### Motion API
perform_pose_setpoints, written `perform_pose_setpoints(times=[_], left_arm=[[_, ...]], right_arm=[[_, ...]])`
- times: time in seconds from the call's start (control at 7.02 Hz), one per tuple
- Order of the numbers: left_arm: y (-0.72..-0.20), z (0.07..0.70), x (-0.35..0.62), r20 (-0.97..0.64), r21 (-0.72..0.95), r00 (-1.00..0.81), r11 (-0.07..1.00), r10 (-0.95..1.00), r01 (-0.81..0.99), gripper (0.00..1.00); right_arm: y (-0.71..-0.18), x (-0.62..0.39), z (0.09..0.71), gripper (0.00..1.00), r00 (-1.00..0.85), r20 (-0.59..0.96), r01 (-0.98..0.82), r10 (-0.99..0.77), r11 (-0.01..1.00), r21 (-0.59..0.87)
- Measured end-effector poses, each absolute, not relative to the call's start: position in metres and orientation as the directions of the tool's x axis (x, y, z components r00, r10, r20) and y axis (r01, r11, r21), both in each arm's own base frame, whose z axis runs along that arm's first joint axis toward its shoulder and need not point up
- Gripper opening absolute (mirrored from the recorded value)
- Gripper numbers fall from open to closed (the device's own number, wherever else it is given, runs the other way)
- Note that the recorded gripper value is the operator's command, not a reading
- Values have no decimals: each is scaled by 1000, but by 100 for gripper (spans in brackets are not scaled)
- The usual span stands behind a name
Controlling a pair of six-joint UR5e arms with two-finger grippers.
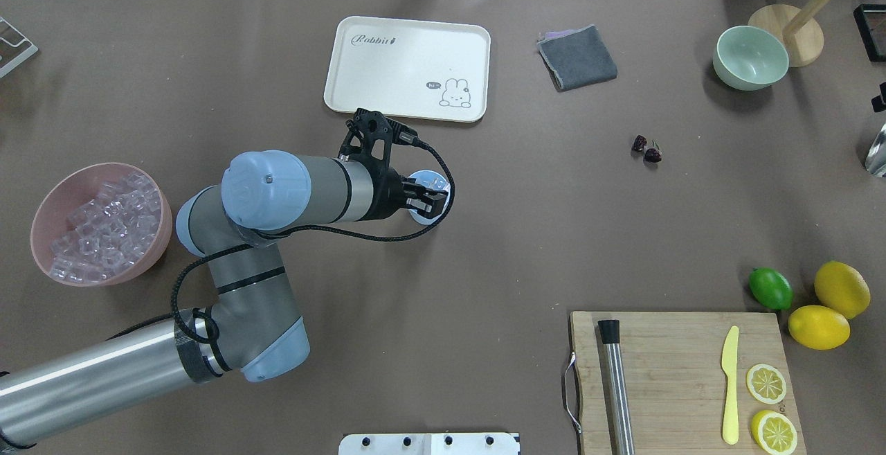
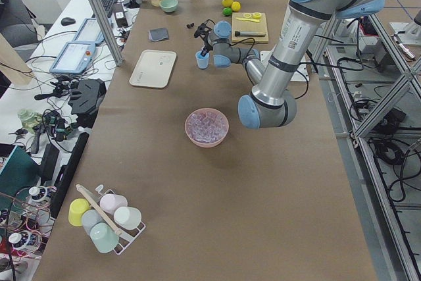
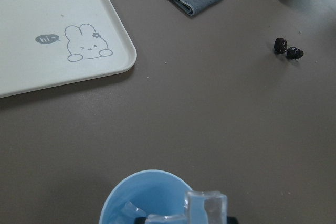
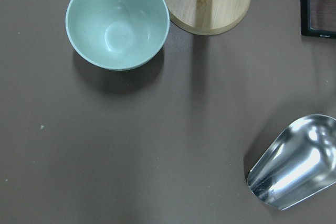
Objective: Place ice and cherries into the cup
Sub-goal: 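Lower the ice cube into the cup and open the left gripper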
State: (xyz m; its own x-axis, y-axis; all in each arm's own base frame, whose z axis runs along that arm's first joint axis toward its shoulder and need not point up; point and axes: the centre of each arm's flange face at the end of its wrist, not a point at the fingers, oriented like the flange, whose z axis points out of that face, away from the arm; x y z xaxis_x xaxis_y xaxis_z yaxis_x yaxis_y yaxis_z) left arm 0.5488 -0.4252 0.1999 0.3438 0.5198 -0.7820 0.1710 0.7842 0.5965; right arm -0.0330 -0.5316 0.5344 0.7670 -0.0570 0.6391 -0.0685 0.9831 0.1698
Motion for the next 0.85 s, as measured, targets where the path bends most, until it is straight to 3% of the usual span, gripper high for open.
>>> perform_pose_setpoints(times=[0.85], left_arm=[[-426,185,532,-774,577,405,806,486,135,0]], right_arm=[[-534,-34,530,100,766,639,-68,-63,982,178]])
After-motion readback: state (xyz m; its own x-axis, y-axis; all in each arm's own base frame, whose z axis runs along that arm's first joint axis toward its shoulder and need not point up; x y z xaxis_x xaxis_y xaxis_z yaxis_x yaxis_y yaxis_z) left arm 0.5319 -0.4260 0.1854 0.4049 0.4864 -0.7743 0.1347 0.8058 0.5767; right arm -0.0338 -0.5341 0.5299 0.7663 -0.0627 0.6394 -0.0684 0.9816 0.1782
